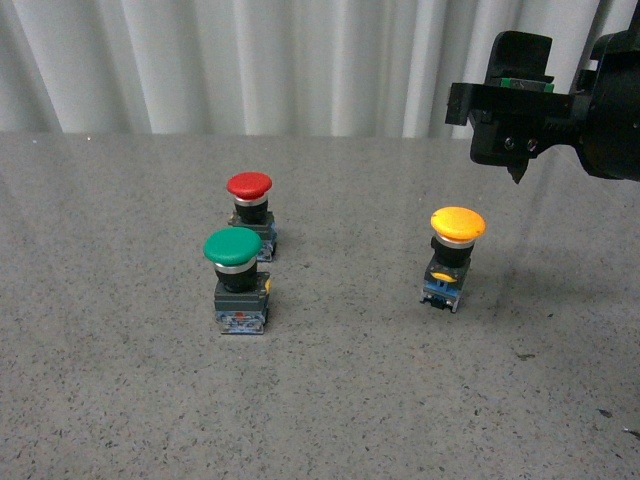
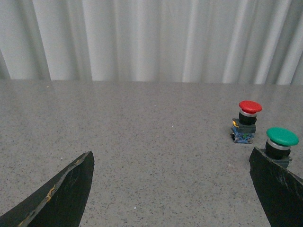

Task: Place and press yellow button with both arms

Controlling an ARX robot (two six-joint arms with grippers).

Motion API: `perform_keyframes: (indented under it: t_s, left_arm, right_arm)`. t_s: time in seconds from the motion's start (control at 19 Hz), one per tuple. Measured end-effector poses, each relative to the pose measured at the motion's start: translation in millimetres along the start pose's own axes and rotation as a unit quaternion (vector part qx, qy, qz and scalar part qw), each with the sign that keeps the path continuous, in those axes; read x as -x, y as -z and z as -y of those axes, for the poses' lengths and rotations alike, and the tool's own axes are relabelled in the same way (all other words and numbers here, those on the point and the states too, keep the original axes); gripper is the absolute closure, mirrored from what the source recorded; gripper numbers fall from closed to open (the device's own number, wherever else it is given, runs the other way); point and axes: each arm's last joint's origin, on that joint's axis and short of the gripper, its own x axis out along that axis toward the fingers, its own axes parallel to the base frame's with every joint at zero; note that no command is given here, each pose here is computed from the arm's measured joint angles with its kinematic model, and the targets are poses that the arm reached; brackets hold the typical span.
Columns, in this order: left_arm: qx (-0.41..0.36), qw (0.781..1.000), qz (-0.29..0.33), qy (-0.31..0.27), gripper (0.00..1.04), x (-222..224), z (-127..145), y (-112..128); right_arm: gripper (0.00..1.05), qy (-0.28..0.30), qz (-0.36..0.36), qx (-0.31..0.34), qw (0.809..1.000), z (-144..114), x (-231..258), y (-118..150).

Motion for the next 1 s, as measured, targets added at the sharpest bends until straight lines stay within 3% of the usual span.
perform_keyframes:
  t_s: [0.05, 0.11, 1.0]
  left_arm:
    - [0.000, 1.000, 0.000, 0.000, 0.07, 0, 0, 0]
    - [0.000, 1.000, 0.000, 0.000, 0.07, 0, 0, 0]
    - [0.000, 1.000, 0.000, 0.000, 0.07, 0, 0, 0]
  right_arm:
    - [0.70, -0.005, -0.021, 0.010, 1.000, -7, -3, 8]
    - [1.01, 0.002, -0.034, 0.014, 0.999, -8, -7, 16]
    - [1.03, -0.005, -0.064, 0.028, 0.998, -8, -14, 43]
